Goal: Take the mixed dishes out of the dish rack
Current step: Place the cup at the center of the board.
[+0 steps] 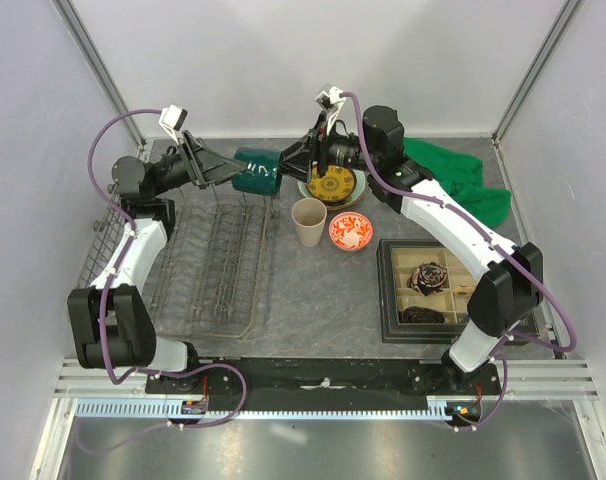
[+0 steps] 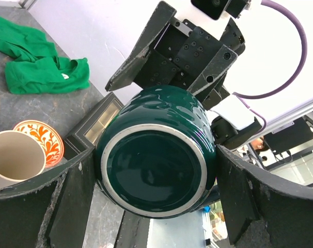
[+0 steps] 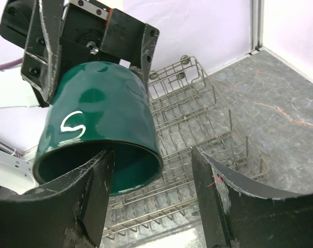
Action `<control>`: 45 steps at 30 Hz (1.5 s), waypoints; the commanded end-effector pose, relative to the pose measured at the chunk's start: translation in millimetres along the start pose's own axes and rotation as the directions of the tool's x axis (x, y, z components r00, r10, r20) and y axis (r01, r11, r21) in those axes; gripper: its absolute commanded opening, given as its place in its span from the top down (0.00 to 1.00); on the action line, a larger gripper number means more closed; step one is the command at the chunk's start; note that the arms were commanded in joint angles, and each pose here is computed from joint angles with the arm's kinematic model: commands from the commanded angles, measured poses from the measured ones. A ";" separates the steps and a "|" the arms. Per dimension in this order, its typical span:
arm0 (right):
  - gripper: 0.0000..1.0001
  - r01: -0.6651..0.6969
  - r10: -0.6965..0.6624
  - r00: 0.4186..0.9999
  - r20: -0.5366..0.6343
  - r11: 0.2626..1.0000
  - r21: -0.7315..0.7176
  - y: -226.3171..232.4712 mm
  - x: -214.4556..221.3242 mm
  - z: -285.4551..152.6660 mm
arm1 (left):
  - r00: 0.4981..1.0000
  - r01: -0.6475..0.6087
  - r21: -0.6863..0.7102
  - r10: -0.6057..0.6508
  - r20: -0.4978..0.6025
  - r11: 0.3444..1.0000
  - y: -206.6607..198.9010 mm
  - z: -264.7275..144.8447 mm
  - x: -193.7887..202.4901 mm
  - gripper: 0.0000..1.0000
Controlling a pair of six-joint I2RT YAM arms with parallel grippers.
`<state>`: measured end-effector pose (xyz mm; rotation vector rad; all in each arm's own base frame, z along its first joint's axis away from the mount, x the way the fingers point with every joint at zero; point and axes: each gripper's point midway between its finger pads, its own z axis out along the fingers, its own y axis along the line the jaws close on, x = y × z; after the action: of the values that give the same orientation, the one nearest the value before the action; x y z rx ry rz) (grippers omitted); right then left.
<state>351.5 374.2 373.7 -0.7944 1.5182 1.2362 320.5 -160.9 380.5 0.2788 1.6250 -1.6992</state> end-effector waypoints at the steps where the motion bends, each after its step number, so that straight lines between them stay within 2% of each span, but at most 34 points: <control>1: 0.32 0.047 -0.044 0.998 0.052 0.997 -0.056 14.5 -22.8 5.2 | 0.996 -0.067 0.048 0.064 0.066 0.997 -27.5 3.2 -8.7 0.98; 6: 0.37 0.040 -0.037 0.998 0.043 0.996 -0.076 17.7 -18.6 8.7 | 0.995 -0.070 0.058 0.066 0.071 0.996 -33.6 4.5 -4.0 0.98; 13: 0.53 0.027 -0.024 0.999 0.030 0.994 -0.109 22.9 -11.2 15.3 | 0.995 -0.072 0.066 0.067 0.074 0.995 -37.7 5.1 0.7 0.98; 18: 0.59 0.022 -0.019 0.999 0.025 0.992 -0.126 25.1 -9.8 17.4 | 0.995 -0.069 0.070 0.064 0.073 0.995 -39.0 6.2 3.6 0.99; 21: 0.67 0.021 -0.018 1.000 0.020 0.990 -0.137 27.4 -8.0 19.1 | 0.995 -0.069 0.067 0.065 0.072 0.995 -38.3 5.9 5.6 0.98; 27: 0.97 0.019 -0.017 1.000 0.015 0.990 -0.140 27.7 -5.8 18.7 | 0.995 -0.078 0.062 0.074 0.066 0.995 -38.1 5.1 8.3 0.98; 31: 1.00 0.031 -0.029 0.999 0.019 0.991 -0.133 28.7 -6.6 15.8 | 0.995 -0.086 0.049 0.083 0.058 0.995 -37.7 3.8 10.9 0.98; 32: 1.00 0.037 -0.034 0.999 0.019 0.991 -0.131 28.2 -6.5 14.9 | 0.993 -0.108 0.045 0.106 0.055 0.993 -38.8 3.0 11.9 0.85; 33: 1.00 0.036 -0.034 0.999 0.018 0.991 -0.126 26.9 -6.0 14.3 | 0.994 -0.097 0.033 0.095 0.050 0.995 -36.6 2.6 12.4 0.78; 34: 1.00 0.040 -0.038 0.999 0.019 0.991 -0.127 29.0 -7.0 13.3 | 0.992 -0.116 0.027 0.115 0.048 0.993 -35.2 2.0 12.9 0.65; 36: 1.00 0.046 -0.043 0.999 0.023 0.992 -0.122 29.2 -8.5 10.6 | 0.993 -0.112 0.014 0.111 0.036 0.994 -33.9 0.7 14.9 0.52; 37: 1.00 0.047 -0.045 0.999 0.024 0.992 -0.120 29.2 -8.6 9.3 | 0.991 -0.128 0.010 0.127 0.033 0.992 -32.8 -0.1 14.8 0.40; 43: 1.00 0.058 -0.055 0.998 0.038 0.993 -0.104 28.5 -15.6 -0.8 | 0.989 -0.149 -0.005 0.149 0.026 0.989 -31.2 -4.1 11.9 0.13; 45: 1.00 0.063 -0.059 0.997 0.043 0.993 -0.101 29.3 -17.3 -4.2 | 0.988 -0.153 -0.008 0.153 0.025 0.988 -31.1 -5.5 10.8 0.07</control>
<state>332.7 394.0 362.0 -0.8991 1.4905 1.3435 295.3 -169.3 380.7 0.2474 1.6309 -1.6992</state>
